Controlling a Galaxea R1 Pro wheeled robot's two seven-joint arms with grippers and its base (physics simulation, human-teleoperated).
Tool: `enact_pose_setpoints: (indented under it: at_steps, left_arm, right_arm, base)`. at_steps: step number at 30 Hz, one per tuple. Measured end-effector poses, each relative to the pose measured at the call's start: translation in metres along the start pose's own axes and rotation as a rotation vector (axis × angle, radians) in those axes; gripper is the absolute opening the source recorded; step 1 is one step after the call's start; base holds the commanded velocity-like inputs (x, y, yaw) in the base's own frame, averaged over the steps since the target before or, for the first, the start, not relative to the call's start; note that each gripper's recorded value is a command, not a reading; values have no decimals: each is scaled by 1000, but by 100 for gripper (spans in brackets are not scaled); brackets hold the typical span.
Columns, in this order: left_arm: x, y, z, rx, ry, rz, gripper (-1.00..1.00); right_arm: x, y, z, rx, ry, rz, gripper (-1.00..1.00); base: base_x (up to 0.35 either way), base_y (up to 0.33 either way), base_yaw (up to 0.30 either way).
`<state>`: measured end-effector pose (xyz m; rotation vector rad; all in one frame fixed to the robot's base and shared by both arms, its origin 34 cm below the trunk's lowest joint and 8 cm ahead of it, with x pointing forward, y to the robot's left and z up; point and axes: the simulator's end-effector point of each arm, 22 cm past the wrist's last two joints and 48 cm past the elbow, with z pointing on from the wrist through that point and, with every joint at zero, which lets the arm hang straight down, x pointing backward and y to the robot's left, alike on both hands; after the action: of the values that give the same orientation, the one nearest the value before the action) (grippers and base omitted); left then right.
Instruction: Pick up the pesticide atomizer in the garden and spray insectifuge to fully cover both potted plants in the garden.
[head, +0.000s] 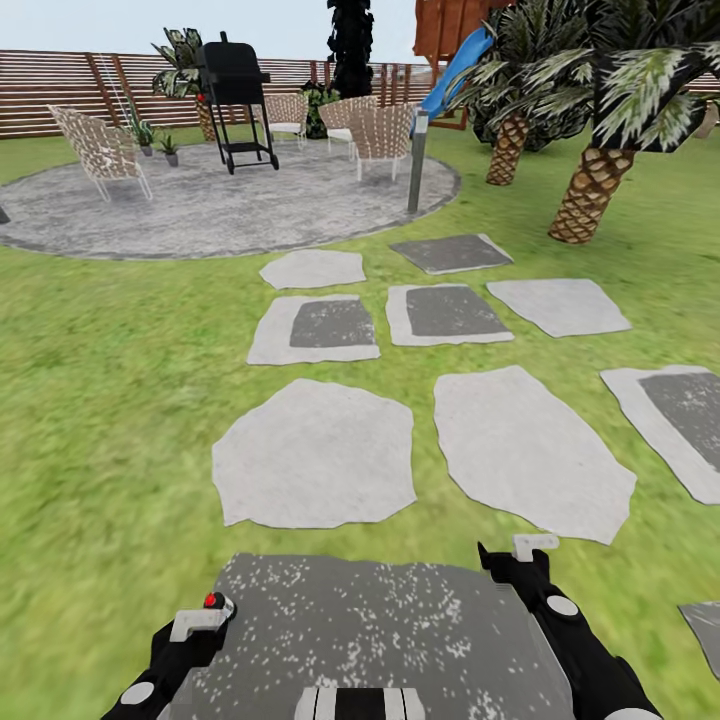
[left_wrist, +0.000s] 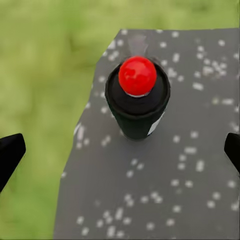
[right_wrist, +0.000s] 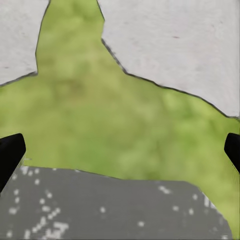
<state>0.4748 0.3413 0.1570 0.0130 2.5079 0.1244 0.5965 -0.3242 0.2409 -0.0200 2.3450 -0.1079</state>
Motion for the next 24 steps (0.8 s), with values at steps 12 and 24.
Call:
enact_pose_setpoints:
  at_steps: [12, 24]
  left_arm:
    - [0, 0, 0, 0, 0, 0, 100]
    - [-3, -1, 0, 2, -24, 1, 100]
  right_arm:
    - [0, 0, 0, 0, -1, 0, 100]
    - [0, -1, 1, 3, -2, 3, 100]
  base:
    - [104, 0, 0]
    - [16, 0, 0]
